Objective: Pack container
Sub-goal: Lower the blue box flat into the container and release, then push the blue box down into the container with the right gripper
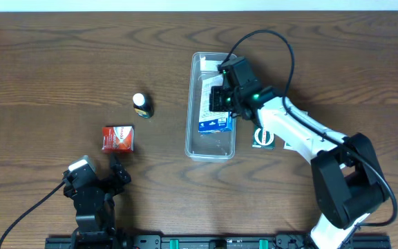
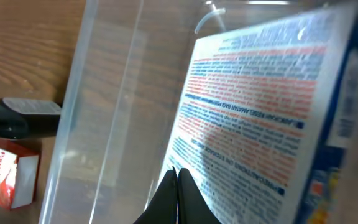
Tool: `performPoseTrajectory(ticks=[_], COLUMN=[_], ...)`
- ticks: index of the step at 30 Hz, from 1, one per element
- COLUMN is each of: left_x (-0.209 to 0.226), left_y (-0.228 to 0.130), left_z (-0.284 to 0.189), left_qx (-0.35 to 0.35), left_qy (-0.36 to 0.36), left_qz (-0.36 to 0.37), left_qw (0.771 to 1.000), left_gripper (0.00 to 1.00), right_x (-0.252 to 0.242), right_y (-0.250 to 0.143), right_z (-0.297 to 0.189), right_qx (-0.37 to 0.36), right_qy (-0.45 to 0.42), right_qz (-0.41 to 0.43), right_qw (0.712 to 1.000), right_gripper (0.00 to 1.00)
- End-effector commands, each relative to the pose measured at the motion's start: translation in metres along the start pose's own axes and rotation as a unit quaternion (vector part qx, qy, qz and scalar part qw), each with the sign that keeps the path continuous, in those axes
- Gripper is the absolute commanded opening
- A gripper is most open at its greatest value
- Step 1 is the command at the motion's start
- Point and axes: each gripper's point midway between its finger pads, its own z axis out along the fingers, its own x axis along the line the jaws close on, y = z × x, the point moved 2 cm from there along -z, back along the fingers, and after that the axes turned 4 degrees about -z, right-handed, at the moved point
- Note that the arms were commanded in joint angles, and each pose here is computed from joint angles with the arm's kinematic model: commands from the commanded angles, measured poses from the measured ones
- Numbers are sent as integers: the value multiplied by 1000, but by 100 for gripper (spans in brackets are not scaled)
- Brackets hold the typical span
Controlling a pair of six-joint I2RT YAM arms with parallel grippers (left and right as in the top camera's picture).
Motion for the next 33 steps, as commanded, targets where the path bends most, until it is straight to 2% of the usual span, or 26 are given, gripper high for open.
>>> performPoseTrajectory(ticks=[1,12,17,21,25,33], left_x=[3,3,3,3,3,3], left_y=[-6,-6,-6,-6,-6,-6], left_z=[3,3,3,3,3,3], left_qx=[4,4,4,4,4,4], left_qy=[5,5,5,5,5,5], left_qz=[11,11,11,11,11,11], left_qw=[1000,1000,1000,1000,1000,1000], left_gripper=[98,98,98,98,98,98], right_x=[24,23,33,50,57,54], right_y=[11,-5,-29,-55,-69,-79], right_z=[-25,-35,-34,-37,-38,-27], right_qx=[-19,7,48,91,109,127], right_qy=[34,4,8,66,85,93], right_qz=[-50,-57,-217,-320,-367,-397], right_qw=[998,998,975,941,920,904], right_gripper=[1,1,4,1,1,1])
